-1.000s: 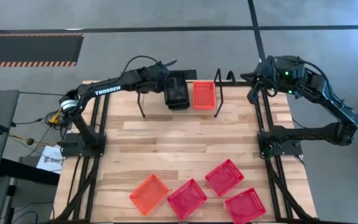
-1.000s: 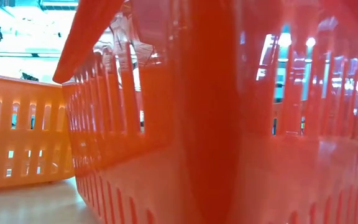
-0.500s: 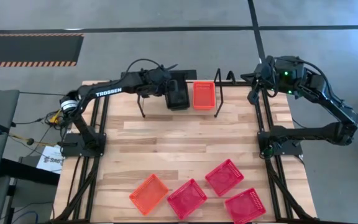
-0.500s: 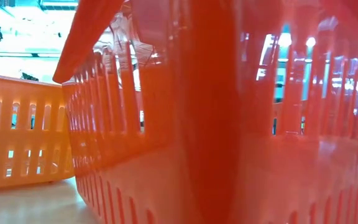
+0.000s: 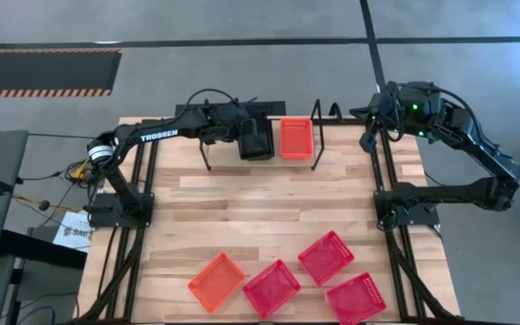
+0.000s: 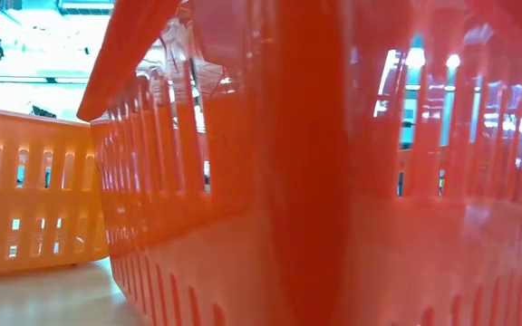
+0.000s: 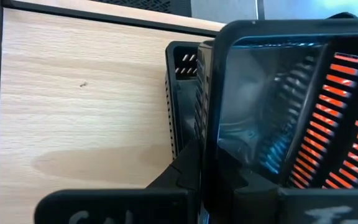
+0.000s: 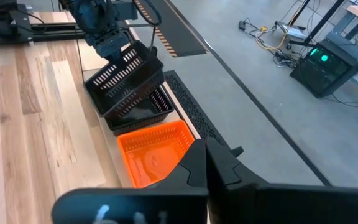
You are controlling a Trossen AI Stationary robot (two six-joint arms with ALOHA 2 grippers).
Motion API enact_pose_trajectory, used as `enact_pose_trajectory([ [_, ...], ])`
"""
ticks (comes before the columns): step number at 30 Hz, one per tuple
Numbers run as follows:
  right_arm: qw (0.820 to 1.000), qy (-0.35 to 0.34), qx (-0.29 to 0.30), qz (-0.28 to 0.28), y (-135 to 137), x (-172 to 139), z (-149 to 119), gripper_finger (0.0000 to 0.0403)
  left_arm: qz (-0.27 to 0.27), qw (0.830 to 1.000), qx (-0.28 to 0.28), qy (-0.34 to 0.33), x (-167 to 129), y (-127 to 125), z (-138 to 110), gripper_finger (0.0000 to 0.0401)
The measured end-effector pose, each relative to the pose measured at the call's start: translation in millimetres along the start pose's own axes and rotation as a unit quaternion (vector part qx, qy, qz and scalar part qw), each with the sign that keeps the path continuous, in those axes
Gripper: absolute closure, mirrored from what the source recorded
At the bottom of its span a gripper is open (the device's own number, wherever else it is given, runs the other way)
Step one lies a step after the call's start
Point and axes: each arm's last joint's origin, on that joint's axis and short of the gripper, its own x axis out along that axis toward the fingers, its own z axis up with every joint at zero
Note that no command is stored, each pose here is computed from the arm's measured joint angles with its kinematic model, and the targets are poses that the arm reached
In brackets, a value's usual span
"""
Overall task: Stack baskets on shelf by color
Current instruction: Stack the black bin on top of the black bin on the shelf
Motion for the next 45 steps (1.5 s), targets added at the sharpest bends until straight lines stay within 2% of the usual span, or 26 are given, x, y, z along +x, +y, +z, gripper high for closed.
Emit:
enact_pose_trajectory([
  [21,1.0,0.0,-0.003,0.0,0.0,0.0,0.1,0.0398,-0.007,0.999,0.036,0.011,0.0,-0.4,-0.5,0.0401],
  [33,1.0,-0.002,0.001,0.0,-0.1,0.0,0.5,0.0398,-0.007,0.999,0.038,0.01,0.8,1.0,2.3,0.0401],
  [45,1.0,-0.002,0.0,0.0,-0.1,0.0,0.4,0.0399,-0.033,0.997,0.072,-0.009,0.8,-4.5,5.2,0.0399],
])
